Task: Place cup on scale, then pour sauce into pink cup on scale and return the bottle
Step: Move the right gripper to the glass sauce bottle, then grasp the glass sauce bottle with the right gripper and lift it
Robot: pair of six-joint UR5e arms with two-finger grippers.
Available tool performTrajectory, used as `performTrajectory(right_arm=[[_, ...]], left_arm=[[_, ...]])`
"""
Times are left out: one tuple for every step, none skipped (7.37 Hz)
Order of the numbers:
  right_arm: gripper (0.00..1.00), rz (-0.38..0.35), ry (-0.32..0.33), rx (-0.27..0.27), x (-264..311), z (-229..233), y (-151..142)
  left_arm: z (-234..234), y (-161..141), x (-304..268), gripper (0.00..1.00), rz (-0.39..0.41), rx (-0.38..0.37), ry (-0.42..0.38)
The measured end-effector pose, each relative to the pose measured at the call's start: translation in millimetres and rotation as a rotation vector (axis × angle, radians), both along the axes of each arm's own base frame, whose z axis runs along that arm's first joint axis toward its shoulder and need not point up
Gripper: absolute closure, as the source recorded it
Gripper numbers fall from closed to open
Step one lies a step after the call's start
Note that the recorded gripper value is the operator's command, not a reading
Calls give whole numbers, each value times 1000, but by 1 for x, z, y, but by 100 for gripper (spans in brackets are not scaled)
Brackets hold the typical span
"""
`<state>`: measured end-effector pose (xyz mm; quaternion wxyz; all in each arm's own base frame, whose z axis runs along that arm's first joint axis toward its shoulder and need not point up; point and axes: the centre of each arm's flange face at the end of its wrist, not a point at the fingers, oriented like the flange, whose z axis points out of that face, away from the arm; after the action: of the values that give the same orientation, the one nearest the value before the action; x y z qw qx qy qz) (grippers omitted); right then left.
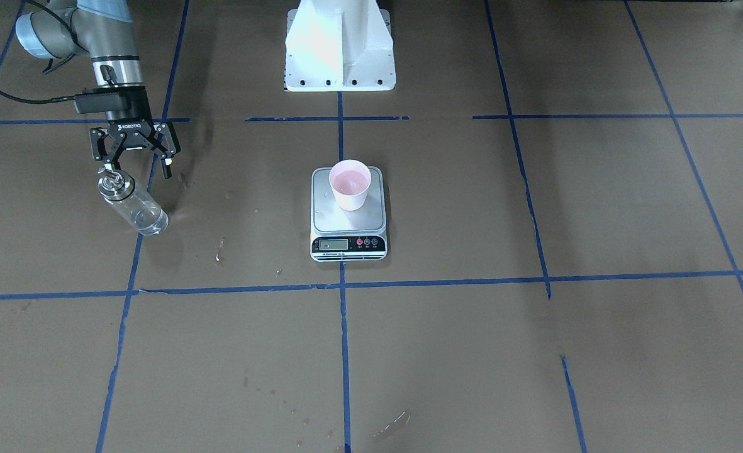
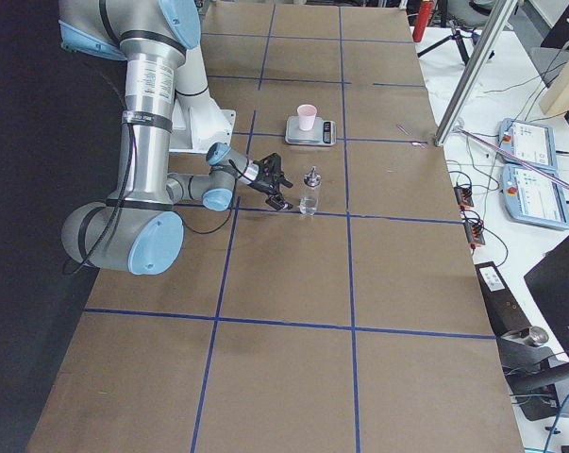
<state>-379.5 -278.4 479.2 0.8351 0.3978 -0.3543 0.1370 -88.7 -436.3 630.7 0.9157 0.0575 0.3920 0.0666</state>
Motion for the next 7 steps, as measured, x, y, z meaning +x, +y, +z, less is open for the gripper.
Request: performTrajectory(right_arm=[[0,18,19,31,1,-2,-2],[0,34,34,52,4,-4,-6],[0,48,45,64,7,-5,-11],[0,58,50,75,8,-9,-17],[0,66,50,87,7,-17,-23],[0,73,49,95,7,-22,-28],[0,79,55,100,8,-23,-32]], left_arm=[[0,0,0,0,0,0,0],[0,0,0,0,0,0,-1],[1,0,0,0,1,0,-2],[0,0,0,0,2,0,-3],[0,0,0,0,2,2,-3],[0,0,0,0,2,2,-4],[0,0,0,0,2,2,-4]])
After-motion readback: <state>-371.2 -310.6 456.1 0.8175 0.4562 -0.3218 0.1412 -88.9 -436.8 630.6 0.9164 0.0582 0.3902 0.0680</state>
